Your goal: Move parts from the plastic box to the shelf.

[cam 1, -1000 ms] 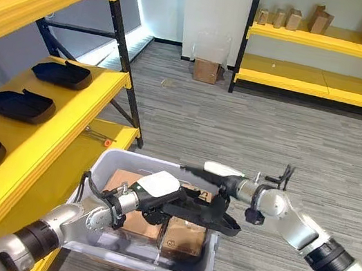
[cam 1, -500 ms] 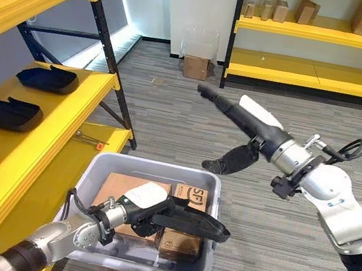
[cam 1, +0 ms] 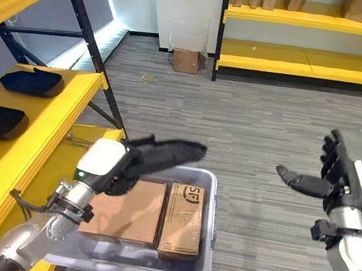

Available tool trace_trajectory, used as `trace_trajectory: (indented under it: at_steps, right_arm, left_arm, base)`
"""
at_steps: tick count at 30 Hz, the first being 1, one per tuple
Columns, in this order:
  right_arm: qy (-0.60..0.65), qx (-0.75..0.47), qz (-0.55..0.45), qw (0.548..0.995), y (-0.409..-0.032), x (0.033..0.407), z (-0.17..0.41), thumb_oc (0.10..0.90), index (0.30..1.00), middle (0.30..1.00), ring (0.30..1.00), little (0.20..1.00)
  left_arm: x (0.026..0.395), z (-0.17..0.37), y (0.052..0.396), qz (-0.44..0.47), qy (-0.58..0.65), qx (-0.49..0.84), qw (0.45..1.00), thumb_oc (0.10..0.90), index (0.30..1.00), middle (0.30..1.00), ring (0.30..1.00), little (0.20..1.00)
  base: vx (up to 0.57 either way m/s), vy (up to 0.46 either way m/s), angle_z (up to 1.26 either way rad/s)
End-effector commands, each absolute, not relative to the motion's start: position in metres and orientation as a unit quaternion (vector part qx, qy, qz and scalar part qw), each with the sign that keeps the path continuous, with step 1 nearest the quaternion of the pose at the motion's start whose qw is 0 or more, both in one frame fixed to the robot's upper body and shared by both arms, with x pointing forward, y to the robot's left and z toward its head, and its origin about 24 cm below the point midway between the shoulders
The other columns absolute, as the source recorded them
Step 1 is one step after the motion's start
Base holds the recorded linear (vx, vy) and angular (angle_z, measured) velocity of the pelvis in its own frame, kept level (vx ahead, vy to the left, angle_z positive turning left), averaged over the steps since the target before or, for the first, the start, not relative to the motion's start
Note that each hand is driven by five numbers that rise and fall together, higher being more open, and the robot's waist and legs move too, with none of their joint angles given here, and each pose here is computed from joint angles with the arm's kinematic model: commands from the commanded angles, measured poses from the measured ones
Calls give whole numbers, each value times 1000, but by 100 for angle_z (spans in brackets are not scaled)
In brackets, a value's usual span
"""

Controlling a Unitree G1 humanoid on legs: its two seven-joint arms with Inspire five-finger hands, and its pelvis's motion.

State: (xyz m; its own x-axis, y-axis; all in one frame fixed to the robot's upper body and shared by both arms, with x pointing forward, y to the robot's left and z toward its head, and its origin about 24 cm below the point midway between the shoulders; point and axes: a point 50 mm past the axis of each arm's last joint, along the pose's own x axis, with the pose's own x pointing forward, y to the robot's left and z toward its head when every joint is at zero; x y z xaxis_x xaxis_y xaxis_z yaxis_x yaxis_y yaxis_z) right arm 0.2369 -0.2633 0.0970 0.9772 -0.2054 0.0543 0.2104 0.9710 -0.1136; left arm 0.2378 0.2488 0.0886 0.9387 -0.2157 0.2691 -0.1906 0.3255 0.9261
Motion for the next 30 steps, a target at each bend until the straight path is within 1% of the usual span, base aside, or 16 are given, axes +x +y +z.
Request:
trace_trajectory:
  at_steps: [1,4,6,12,15,18,19,23,27,30]
  right_arm:
    - [-170,-22,-69,983,-245,249,150,900,1000,1000,1000,1000]
    - [-140,-3,-68,988,-243,249,130,900,1000,1000,1000,1000]
    - [-136,-13,-57,989,-239,249,126,900,1000,1000,1000,1000]
    - [-168,-34,-43,984,-230,254,135,900,1000,1000,1000,1000]
    - [-189,-80,-36,978,-225,256,146,900,1000,1000,1000,1000]
    - [-197,-104,-67,973,-231,252,148,900,1000,1000,1000,1000]
    - [-205,-138,-89,965,-234,249,150,900,1000,1000,1000,1000]
    - [-218,-200,-109,949,-240,251,154,900,1000,1000,1000,1000]
    - [-238,-196,-141,941,-246,250,159,900,1000,1000,1000,1000]
    - [-258,-171,-178,934,-251,248,162,900,1000,1000,1000,1000]
  left_arm:
    - [248,152,246,98,-319,529,780,400,300,300,300,300]
    - [243,158,246,119,-330,525,775,400,300,300,300,300]
    - [239,160,246,131,-333,524,773,400,300,300,300,300]
    - [234,159,249,158,-328,517,775,400,300,300,300,300]
    - [222,154,247,173,-337,500,779,400,300,300,300,300]
    - [218,154,241,160,-361,493,775,400,300,300,300,300]
    - [219,157,239,157,-376,489,771,400,300,300,300,300]
    - [219,164,234,164,-404,490,755,400,300,300,300,300]
    - [220,174,234,164,-425,501,735,400,300,300,300,300]
    - [217,183,230,142,-451,516,715,400,300,300,300,300]
  base:
    - [-39,-106,5]
    - [-43,-100,5]
    - [-65,-125,8]
    - [-43,-72,18]
    - [-121,28,39]
    - [-142,74,66]
    - [-131,132,92]
    - [-85,220,98]
    - [-51,287,23]
    - [0,394,23]
